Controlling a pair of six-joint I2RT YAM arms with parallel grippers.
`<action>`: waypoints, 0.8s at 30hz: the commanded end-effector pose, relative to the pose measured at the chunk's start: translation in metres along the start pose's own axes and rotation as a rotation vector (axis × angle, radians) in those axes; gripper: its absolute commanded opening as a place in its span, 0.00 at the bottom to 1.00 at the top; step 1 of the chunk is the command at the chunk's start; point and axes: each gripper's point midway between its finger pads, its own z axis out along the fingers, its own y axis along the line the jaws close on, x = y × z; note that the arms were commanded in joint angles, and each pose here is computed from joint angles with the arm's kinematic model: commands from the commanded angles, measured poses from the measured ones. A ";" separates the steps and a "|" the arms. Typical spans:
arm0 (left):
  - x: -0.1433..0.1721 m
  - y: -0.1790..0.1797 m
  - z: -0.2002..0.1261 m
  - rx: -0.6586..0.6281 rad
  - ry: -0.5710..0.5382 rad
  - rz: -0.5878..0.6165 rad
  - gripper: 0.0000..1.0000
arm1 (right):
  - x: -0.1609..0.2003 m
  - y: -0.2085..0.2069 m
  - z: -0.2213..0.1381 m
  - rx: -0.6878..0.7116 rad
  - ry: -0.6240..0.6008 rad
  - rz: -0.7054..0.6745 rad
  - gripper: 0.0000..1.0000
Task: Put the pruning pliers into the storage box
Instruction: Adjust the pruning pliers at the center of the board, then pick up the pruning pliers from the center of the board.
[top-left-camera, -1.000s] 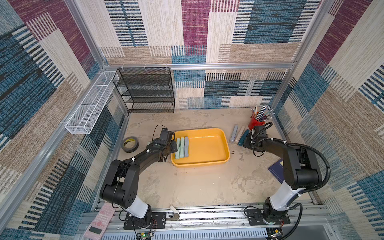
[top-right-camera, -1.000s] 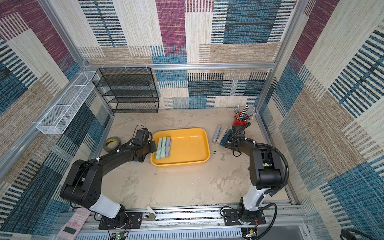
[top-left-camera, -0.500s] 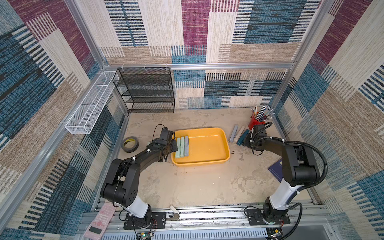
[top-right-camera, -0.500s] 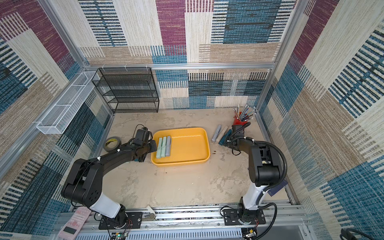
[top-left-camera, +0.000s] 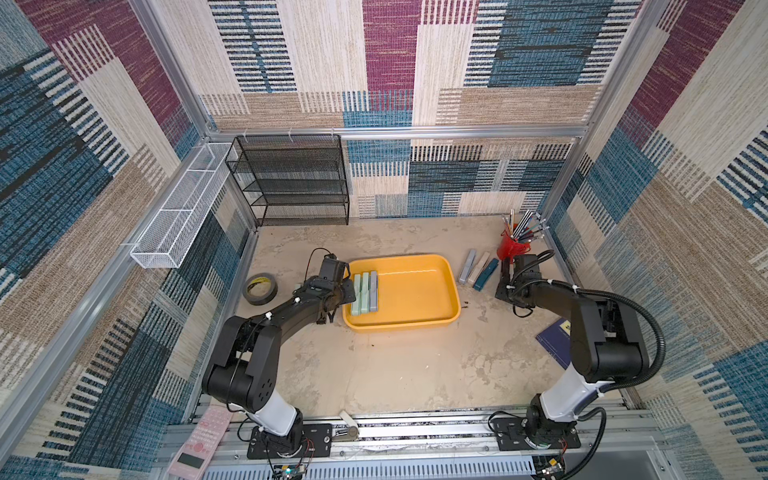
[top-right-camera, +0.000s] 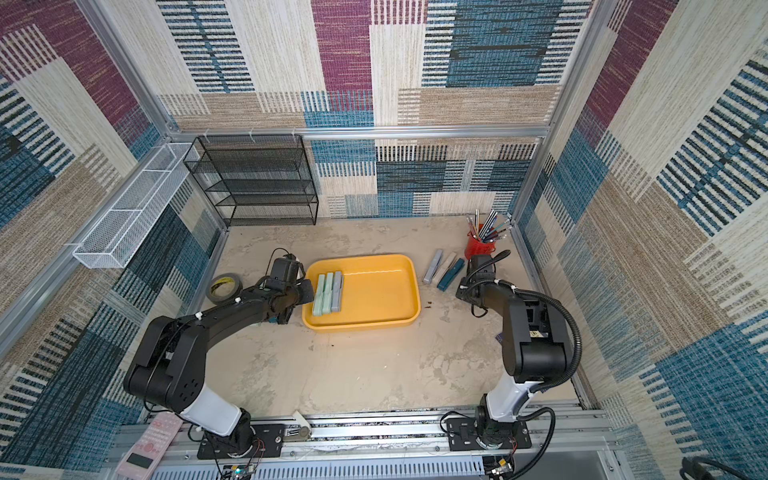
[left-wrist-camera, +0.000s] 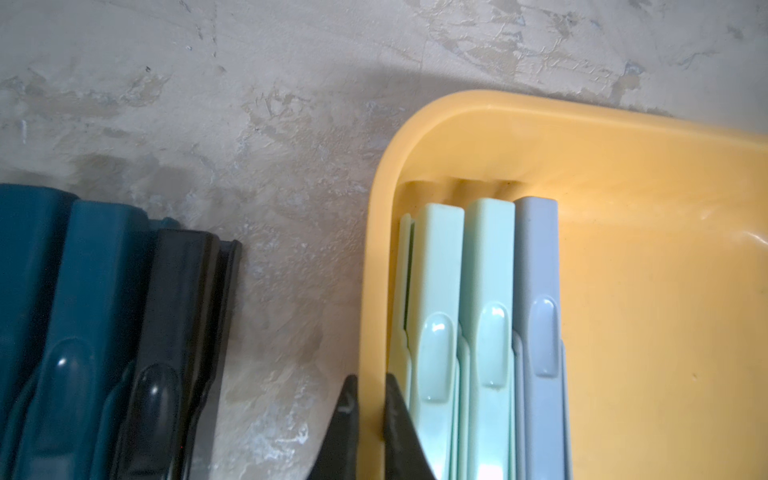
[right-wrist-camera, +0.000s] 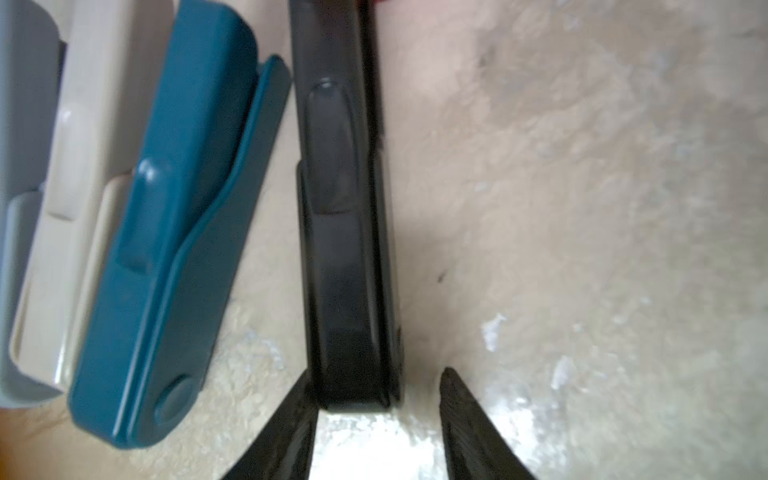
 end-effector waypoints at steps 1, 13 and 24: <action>0.016 0.005 0.003 -0.016 0.063 0.020 0.10 | -0.009 0.001 -0.005 -0.001 -0.031 -0.034 0.49; 0.014 0.006 -0.003 -0.018 0.055 0.023 0.10 | -0.036 0.006 0.018 0.036 -0.029 -0.147 0.55; 0.013 0.004 -0.001 -0.008 0.059 0.024 0.10 | -0.031 0.008 0.021 0.010 -0.033 -0.138 0.31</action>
